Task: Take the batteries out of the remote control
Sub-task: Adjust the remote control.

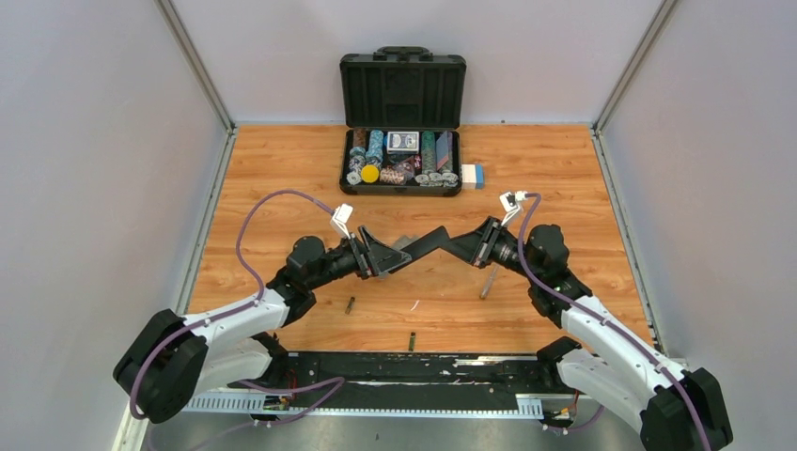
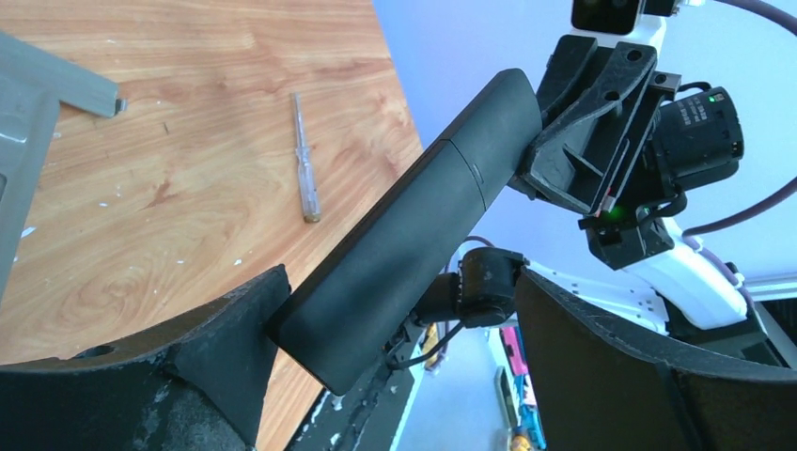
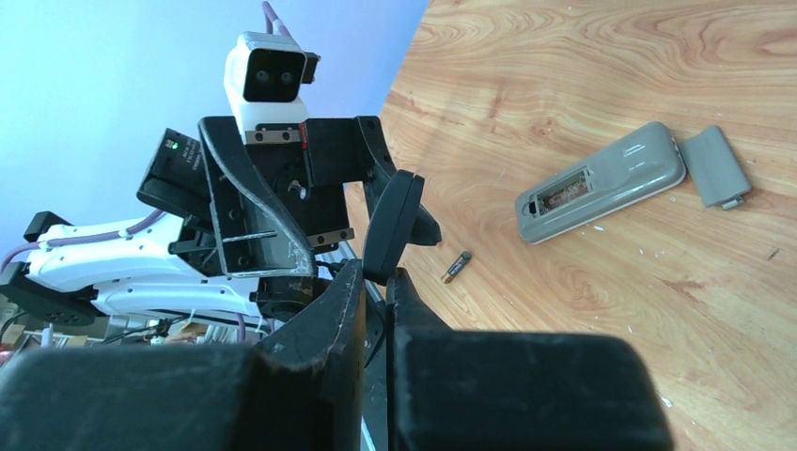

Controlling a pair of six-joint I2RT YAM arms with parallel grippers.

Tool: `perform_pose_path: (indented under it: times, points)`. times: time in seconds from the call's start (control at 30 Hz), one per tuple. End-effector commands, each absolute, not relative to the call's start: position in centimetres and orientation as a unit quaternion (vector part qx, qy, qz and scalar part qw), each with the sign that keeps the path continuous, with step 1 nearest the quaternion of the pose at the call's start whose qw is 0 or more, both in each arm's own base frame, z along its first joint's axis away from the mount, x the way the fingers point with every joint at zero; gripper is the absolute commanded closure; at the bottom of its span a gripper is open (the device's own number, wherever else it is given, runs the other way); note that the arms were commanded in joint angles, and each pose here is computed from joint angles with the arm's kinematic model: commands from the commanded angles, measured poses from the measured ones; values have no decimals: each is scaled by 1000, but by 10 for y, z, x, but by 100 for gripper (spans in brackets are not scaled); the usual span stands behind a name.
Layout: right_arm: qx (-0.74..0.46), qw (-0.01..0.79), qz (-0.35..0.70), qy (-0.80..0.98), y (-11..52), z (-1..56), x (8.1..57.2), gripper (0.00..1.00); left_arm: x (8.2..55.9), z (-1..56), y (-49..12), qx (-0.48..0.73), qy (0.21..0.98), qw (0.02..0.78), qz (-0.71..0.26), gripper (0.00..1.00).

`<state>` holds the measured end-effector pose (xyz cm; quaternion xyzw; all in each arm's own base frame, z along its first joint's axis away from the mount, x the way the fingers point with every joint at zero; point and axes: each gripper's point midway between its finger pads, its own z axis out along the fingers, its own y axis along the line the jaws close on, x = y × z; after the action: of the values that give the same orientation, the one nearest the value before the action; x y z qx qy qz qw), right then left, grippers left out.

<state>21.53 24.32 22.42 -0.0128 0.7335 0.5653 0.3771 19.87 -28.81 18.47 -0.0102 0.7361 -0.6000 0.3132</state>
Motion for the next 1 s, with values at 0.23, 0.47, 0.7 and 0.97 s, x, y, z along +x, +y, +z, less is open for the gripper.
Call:
perform_pose_path:
  times: [0.23, 0.47, 0.7, 0.97]
  points:
    - [-24, 402, 596, 695, 245, 242, 212, 100, 193, 232, -293, 8, 668, 325, -670, 43]
    - [-24, 398, 594, 699, 246, 235, 212, 100, 195, 231, -292, 8, 671, 328, -666, 67]
    - [-30, 391, 589, 707, 247, 229, 212, 93, 198, 226, -293, 17, 688, 333, -645, 81]
    - [-28, 398, 557, 728, 243, 223, 218, 79, 202, 208, -292, 36, 731, 331, -596, 90]
